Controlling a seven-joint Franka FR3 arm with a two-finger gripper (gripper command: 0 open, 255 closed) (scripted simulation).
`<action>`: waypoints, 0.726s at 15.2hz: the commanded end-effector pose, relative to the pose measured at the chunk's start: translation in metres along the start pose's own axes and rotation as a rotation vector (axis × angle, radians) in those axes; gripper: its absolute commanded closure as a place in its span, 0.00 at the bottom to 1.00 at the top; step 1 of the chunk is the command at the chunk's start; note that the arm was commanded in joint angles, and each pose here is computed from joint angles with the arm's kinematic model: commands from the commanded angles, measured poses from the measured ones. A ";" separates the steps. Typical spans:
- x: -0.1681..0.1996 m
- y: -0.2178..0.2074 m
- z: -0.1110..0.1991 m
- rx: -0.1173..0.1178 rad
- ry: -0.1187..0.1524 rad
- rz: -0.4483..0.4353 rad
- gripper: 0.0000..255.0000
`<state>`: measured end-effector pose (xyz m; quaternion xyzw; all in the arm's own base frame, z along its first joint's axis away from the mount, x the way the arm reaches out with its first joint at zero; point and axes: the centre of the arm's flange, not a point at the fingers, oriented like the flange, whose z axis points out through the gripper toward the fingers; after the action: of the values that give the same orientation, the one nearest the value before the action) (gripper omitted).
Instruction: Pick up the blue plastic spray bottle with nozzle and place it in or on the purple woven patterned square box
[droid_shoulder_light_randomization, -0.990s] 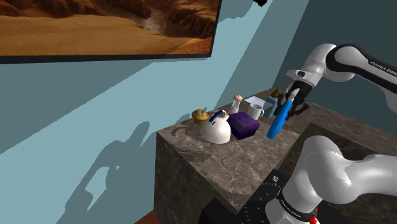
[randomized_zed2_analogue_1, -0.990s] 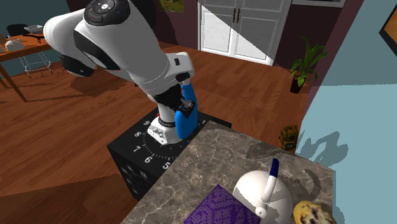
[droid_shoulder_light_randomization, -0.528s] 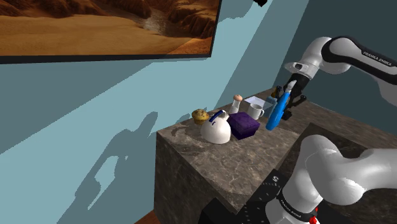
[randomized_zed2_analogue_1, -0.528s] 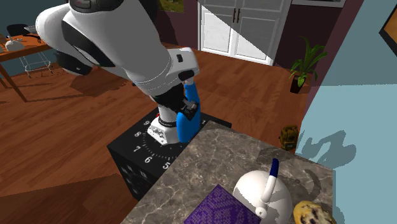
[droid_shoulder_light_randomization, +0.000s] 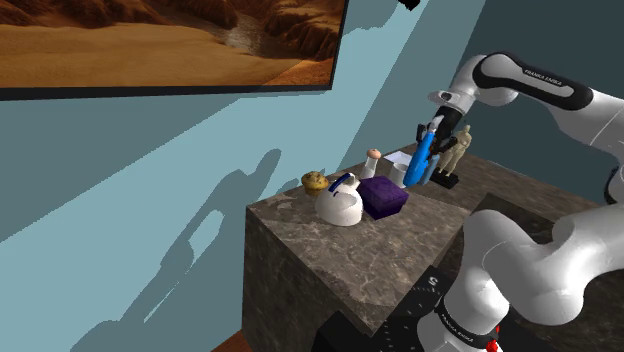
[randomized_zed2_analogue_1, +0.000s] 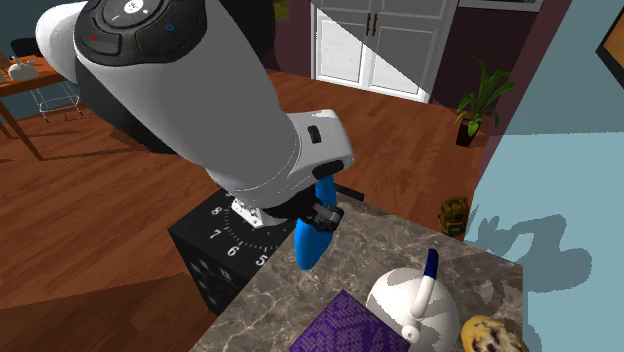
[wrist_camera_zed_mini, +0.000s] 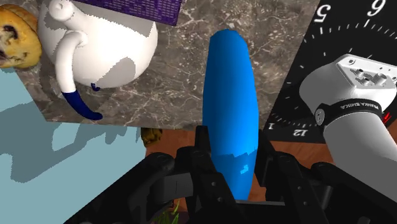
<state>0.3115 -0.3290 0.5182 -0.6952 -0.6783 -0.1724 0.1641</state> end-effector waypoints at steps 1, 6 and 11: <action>-0.019 0.020 -0.007 0.000 -0.002 0.000 1.00; -0.056 0.072 -0.024 0.000 -0.002 0.000 1.00; -0.089 0.117 -0.039 0.000 -0.002 0.000 1.00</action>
<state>0.4192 -0.4233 0.5130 -0.6953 -0.6784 -0.1720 0.1636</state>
